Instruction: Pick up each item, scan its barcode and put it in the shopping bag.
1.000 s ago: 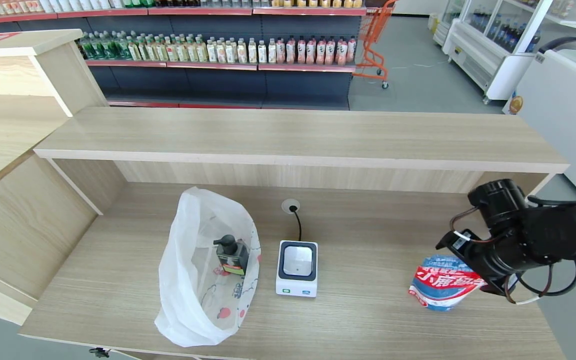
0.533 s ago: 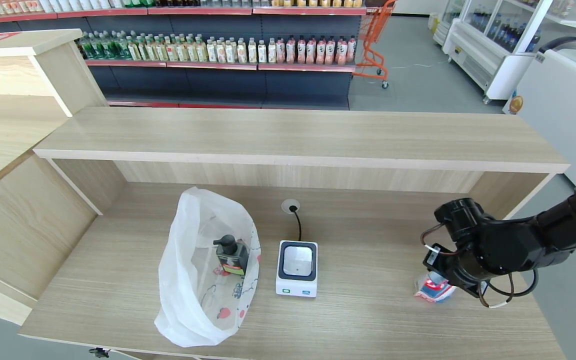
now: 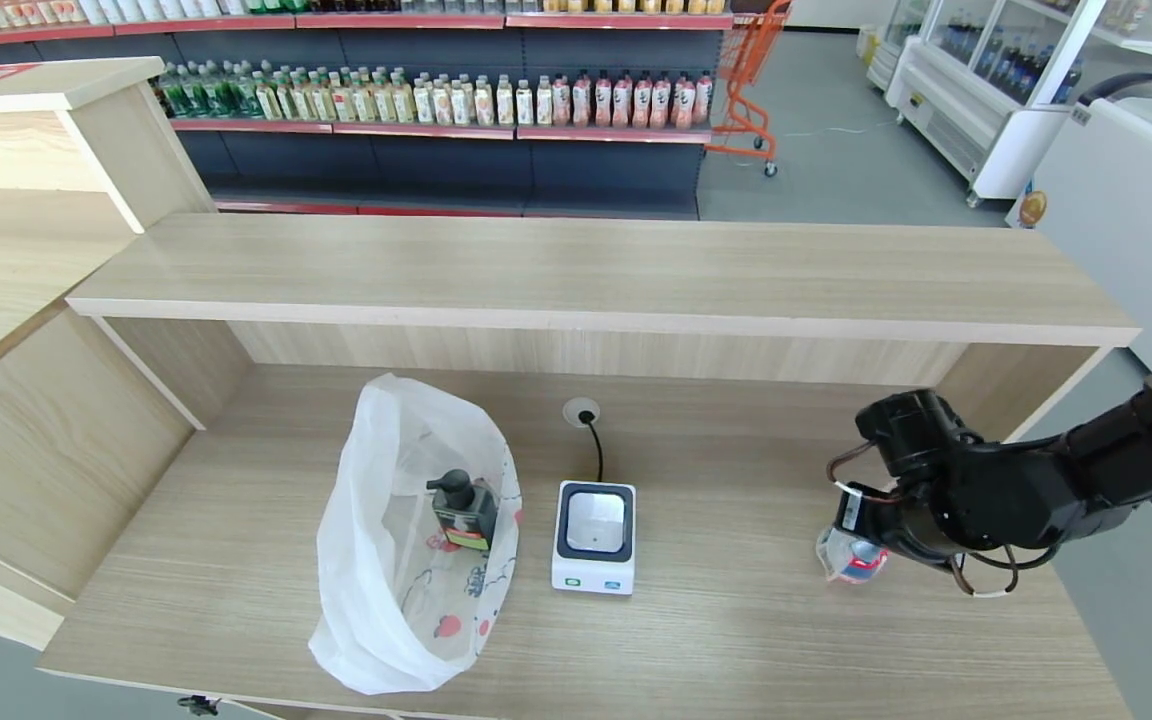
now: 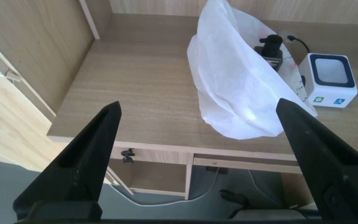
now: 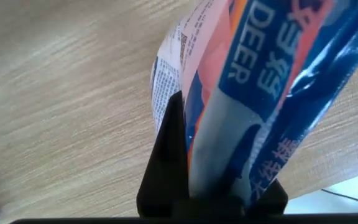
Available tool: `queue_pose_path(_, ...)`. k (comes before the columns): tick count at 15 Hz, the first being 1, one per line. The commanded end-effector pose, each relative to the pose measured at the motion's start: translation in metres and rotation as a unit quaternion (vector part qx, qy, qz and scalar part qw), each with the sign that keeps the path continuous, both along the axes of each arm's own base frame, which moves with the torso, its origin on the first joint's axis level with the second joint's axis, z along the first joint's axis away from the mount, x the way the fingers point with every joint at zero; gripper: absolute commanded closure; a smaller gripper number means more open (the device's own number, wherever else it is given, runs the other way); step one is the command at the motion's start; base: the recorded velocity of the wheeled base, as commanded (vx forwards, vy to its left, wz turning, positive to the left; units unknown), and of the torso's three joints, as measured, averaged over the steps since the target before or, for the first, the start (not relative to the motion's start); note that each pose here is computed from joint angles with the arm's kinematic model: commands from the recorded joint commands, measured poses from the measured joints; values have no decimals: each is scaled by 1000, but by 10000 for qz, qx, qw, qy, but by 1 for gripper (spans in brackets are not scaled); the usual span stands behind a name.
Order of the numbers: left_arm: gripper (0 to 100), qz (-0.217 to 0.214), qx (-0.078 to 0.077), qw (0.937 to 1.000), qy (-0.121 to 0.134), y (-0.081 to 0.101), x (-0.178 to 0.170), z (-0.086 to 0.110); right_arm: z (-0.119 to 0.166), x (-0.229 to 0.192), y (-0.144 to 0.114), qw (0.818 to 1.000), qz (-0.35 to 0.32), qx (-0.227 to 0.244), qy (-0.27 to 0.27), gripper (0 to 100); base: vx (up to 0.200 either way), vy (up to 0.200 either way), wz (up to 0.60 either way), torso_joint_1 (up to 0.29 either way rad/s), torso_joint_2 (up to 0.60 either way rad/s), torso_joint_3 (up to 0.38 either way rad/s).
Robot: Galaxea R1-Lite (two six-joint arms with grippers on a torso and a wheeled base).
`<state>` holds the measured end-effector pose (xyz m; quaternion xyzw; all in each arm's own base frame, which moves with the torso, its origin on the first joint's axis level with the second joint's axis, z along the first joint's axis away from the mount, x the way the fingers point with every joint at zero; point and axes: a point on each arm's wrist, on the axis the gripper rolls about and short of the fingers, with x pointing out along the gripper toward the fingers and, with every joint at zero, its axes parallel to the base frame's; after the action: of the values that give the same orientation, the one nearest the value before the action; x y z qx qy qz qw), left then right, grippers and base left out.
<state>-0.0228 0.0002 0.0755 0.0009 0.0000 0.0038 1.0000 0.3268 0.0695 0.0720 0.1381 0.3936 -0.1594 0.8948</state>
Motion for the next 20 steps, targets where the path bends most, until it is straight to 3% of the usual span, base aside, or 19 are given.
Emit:
queue_pose_path(1, 0, 0, -1, 10000, 8, 0, 0, 0, 59, -21, -3, 9945, 391, 358, -898, 100, 0, 0, 0, 0, 0, 0)
queue_pose_path(3, 0, 0, -1, 10000, 8, 0, 0, 0, 100, -60, -21, 9713, 1572, 1178, -1338, 100, 0, 0, 0, 0, 0, 0)
queue_pose_path(4, 0, 0, -1, 10000, 8, 0, 0, 0, 104, -69, -24, 9627, 1932, 1281, -1396, 100, 0, 0, 0, 0, 0, 0)
queue_pose_path(5, 0, -8, -1, 10000, 8, 0, 0, 0, 110, -96, -36, 9241, 3150, 1504, -1557, 100, 0, 0, 0, 0, 0, 0)
queue_pose_path(7, 0, 0, -1, 10000, 8, 0, 0, 0, 112, -108, -42, 8742, 4276, 1428, -1804, 100, 0, 0, 0, 0, 0, 0)
queue_pose_path(8, 0, 0, -1, 10000, 8, 0, 0, 0, 111, -115, -42, 8189, 5142, 1606, -1978, 100, 0, 0, 0, 0, 0, 0)
queue_pose_path(9, 0, 0, -1, 10000, 8, 0, 0, 0, 111, -117, -40, 7861, 5558, 1707, -2098, 100, 0, 0, 0, 0, 0, 0)
queue_pose_path(11, 0, -8, -1, 10000, 8, 0, 0, 0, 111, -122, -31, 7408, 6090, 1822, -2174, 100, 0, 0, 0, 0, 0, 0)
queue_pose_path(14, 0, 0, -1, 10000, 8, 0, 0, 0, 113, -131, -18, 7196, 6344, 1944, -2045, 100, 0, 0, 0, 0, 0, 0)
queue_pose_path(18, 0, 0, -1, 10000, 8, 0, 0, 0, 114, -139, -10, 7242, 6242, 2422, -1650, 100, 0, 0, 0, 0, 0, 0)
queue_pose_path(20, 0, 0, -1, 10000, 8, 0, 0, 0, 117, -142, -2, 7176, 6267, 2641, -1504, 100, 0, 0, 0, 0, 0, 0)
